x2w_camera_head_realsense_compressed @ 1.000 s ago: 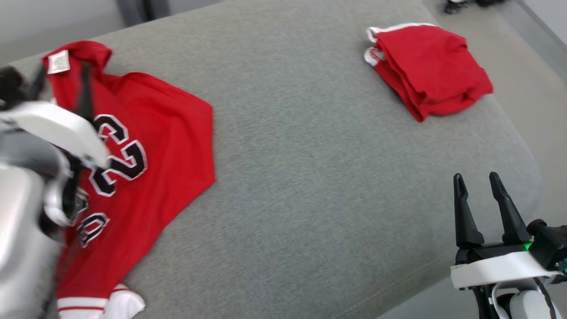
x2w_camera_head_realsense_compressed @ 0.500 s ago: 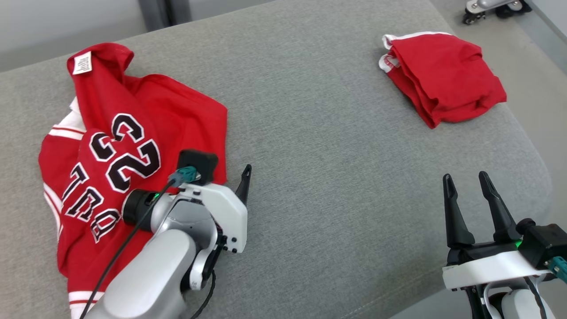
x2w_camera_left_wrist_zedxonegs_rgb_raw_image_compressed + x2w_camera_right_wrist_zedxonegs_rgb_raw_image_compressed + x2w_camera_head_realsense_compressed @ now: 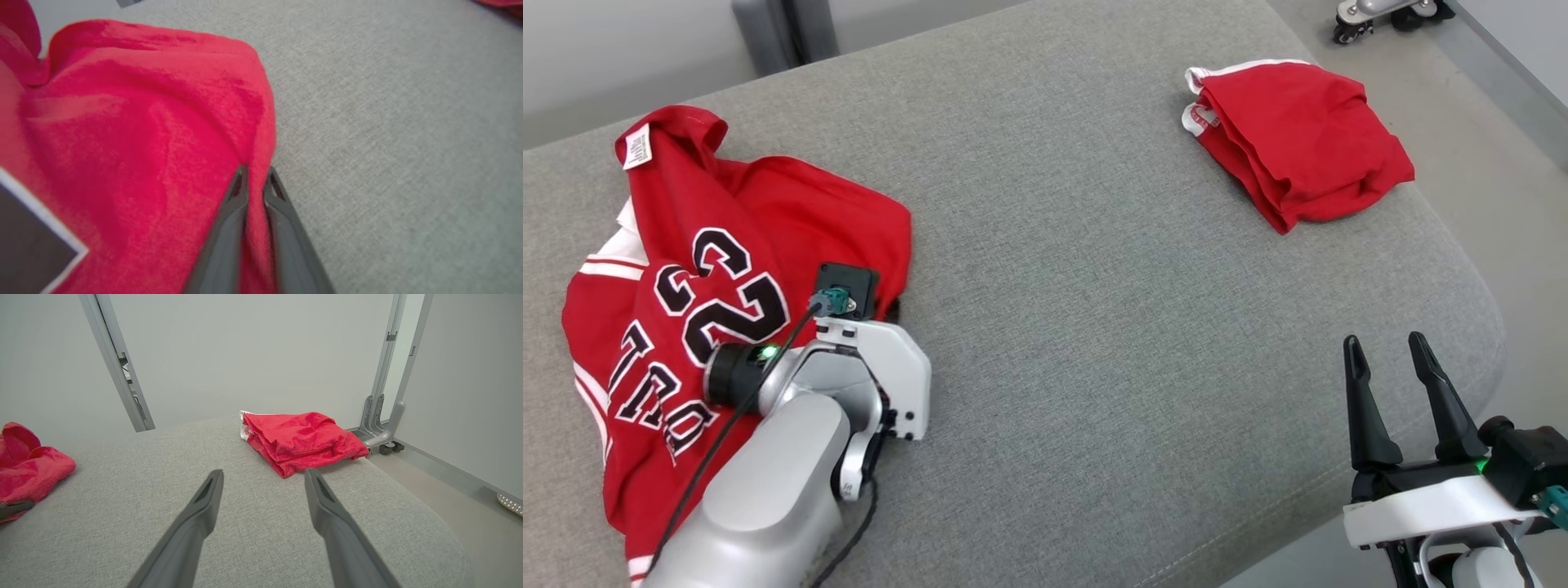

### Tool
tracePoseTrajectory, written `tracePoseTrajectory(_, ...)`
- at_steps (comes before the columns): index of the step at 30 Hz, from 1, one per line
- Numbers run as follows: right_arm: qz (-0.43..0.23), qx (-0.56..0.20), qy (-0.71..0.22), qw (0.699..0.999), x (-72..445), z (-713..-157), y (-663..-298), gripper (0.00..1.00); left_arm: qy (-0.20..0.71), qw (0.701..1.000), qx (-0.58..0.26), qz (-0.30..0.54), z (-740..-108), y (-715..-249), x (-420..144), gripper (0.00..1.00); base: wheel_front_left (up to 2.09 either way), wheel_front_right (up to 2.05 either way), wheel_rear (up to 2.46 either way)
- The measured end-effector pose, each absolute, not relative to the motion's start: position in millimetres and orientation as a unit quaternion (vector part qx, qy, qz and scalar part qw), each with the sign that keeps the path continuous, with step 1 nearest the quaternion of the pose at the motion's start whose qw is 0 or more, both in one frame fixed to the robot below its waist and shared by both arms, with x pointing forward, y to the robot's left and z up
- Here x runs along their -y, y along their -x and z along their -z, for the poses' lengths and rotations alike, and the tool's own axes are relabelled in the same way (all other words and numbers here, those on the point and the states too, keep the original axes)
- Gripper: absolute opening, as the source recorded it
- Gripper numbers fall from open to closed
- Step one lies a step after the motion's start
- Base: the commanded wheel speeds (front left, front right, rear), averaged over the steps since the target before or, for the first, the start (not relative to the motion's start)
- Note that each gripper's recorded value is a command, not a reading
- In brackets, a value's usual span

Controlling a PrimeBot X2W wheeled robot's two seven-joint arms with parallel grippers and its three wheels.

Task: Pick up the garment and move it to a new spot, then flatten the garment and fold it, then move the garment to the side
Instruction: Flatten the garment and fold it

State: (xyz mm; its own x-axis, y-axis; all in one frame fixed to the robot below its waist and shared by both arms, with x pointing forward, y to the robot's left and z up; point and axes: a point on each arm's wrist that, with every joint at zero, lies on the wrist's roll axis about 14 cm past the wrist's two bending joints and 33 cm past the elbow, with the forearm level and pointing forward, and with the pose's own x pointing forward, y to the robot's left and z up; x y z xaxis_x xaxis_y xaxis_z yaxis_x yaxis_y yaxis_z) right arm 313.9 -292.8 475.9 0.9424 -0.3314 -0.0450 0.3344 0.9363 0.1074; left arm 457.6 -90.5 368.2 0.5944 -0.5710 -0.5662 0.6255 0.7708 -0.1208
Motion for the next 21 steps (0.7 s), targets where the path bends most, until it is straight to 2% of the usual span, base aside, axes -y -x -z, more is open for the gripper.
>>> tracePoseTrajectory(3, 0.169, -0.012, -0.058, 0.984, 292.8, -475.9, -314.4, 1.0, 0.041, 0.887, -0.289, 0.358, -391.8, -452.1, 112.9, 0.0, 0.0, 0.0, 0.0)
tracePoseTrajectory(6, 0.167, -0.011, -0.059, 0.984, 292.0, -476.3, -316.0, 1.0, 0.133, 0.863, -0.273, 0.403, -427.5, -435.4, 144.2, 0.0, 0.0, 0.0, 0.0)
tracePoseTrajectory(9, 0.165, -0.01, -0.058, 0.985, 291.6, -476.8, -317.5, 1.0, 0.187, 0.84, -0.26, 0.437, -457.6, -423.1, 159.0, 0.0, 0.0, 0.0, 0.0)
tracePoseTrajectory(11, 0.163, -0.009, -0.057, 0.985, 290.8, -477.1, -318.3, 1.0, 0.234, 0.811, -0.269, 0.463, -475.6, -407.7, 168.6, 0.0, 0.0, 0.0, 0.0)
tracePoseTrajectory(15, 0.162, -0.011, -0.056, 0.985, 290.0, -476.1, -318.0, 1.0, 0.356, 0.719, -0.336, 0.493, -495.2, -373.2, 181.6, 0.0, 0.0, 0.0, 0.0)
tracePoseTrajectory(18, 0.163, -0.014, -0.056, 0.985, 289.9, -474.9, -317.4, 1.0, 0.41, 0.689, -0.384, 0.458, -483.5, -375.2, 177.2, 0.0, 0.0, 0.0, 0.0)
tracePoseTrajectory(19, 0.163, -0.015, -0.055, 0.985, 289.9, -474.7, -317.3, 1.0, 0.413, 0.7, -0.393, 0.432, -471.9, -383.2, 172.7, 0.05, 0.0, 0.0, 0.0)
tracePoseTrajectory(20, 0.163, -0.016, -0.055, 0.985, 289.9, -474.4, -317.1, 1.0, 0.378, 0.736, -0.387, 0.408, -454.3, -394.9, 164.5, 0.5, 0.0, 0.0, 0.0)
tracePoseTrajectory(21, 0.165, -0.017, -0.054, 0.985, 290.8, -473.9, -316.4, 1.0, 0.338, 0.772, -0.376, 0.387, -439.2, -408.2, 155.3, 1.0, 0.0, 0.0, 0.0)
